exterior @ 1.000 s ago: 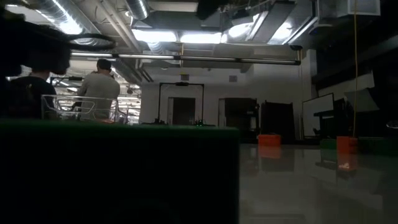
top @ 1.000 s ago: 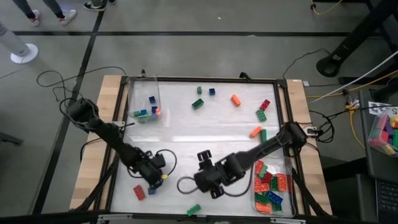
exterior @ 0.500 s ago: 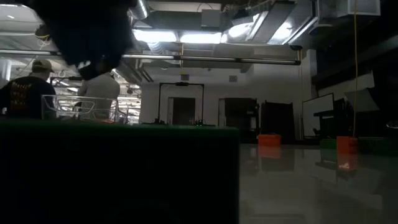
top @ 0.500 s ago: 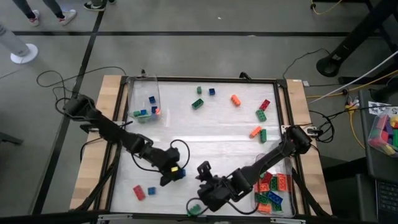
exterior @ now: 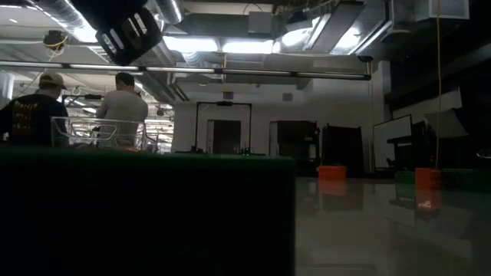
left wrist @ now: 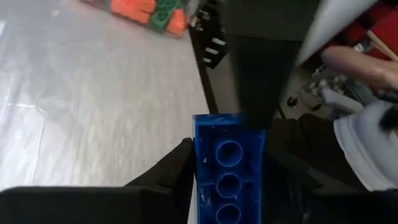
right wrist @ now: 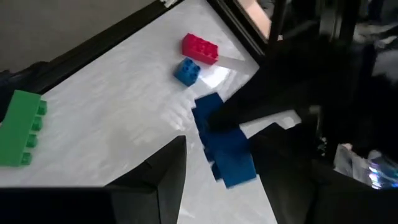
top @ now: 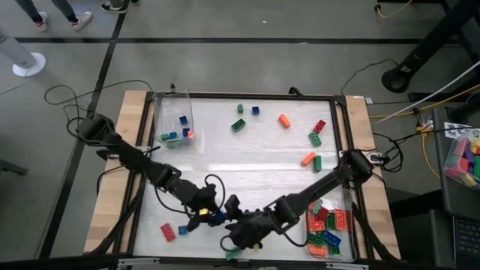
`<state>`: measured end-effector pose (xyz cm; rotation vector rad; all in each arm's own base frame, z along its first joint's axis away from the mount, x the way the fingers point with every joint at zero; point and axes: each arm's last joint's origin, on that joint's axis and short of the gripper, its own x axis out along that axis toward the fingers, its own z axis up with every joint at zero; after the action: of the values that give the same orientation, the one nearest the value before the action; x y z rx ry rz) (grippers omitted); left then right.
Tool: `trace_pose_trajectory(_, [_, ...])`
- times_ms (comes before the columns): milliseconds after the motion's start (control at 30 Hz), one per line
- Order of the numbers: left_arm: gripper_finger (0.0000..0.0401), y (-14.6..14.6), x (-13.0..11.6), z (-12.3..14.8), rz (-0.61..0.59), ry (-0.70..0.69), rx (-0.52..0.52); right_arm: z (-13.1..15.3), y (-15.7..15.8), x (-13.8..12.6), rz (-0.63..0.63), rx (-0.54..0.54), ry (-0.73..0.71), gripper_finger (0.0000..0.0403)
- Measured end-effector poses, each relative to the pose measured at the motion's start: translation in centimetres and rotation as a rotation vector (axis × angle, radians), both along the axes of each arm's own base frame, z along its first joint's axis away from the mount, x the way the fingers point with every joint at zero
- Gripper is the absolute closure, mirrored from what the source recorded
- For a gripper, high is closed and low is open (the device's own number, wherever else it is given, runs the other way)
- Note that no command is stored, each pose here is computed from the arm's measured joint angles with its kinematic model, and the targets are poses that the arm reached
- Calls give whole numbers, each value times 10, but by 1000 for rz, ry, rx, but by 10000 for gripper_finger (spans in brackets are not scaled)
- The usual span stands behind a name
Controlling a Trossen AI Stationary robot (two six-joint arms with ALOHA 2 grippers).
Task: Sort blocks by size
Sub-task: Put the 8 stud blue game piece into the bottom transparent bin
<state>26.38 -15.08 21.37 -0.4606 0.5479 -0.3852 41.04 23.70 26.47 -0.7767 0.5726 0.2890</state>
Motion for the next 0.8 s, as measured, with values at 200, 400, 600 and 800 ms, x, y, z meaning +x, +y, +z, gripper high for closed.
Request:
trace_pose_trajectory(200, [263, -3, 0, 4, -24, -53, 6, 0, -12, 11, 62, 85, 15, 210])
trace_pose_trajectory(400, [263, -3, 0, 5, -30, -66, 16, -1, -11, 15, 103, 82, -7, 221])
trace_pose_trajectory(600, [263, -3, 0, 4, -36, -69, 26, -4, -11, 15, 116, 65, 0, 285])
trace_pose_trajectory(800, [261, -4, 0, 5, -36, -47, -18, -3, -11, 15, 114, 67, -2, 306])
